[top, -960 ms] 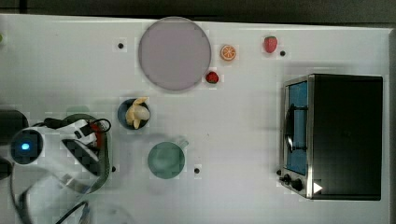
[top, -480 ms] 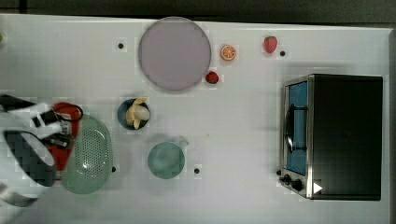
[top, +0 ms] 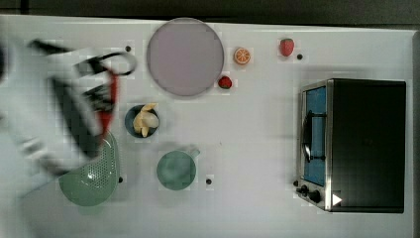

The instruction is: Pick ketchup from strainer and place it on the table

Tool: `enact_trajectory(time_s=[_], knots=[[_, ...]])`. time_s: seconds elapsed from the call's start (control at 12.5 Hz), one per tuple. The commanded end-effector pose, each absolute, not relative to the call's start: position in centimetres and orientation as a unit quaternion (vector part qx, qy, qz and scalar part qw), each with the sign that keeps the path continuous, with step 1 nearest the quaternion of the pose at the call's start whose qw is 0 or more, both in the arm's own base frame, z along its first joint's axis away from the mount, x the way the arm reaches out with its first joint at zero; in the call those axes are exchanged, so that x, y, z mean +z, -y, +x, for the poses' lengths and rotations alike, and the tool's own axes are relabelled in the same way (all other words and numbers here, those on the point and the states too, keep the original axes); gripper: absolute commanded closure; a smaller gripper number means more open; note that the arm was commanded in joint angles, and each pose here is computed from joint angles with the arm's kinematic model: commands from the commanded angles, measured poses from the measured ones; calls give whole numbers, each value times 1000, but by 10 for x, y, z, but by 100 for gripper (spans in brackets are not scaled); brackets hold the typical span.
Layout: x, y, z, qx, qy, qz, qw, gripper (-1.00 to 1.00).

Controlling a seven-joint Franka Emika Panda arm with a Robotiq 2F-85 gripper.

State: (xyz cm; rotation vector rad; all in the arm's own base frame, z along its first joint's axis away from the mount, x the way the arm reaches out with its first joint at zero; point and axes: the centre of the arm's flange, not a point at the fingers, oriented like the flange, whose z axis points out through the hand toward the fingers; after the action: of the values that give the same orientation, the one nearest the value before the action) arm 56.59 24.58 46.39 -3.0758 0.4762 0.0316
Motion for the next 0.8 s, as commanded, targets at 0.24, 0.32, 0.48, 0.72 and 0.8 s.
enact_trajectory(time_s=[0.24,0.32,0.48,0.72,0.8], knots=[[427,-54,617,29,-88,-996,-8,-16],[422,-30,619,25,-93,-995,-11,-16],[406,7,619,15,-110,-994,-15,-16],[367,36,608,2,-132,-991,-17,-16],[350,39,601,-1,-135,-991,-16,-16]])
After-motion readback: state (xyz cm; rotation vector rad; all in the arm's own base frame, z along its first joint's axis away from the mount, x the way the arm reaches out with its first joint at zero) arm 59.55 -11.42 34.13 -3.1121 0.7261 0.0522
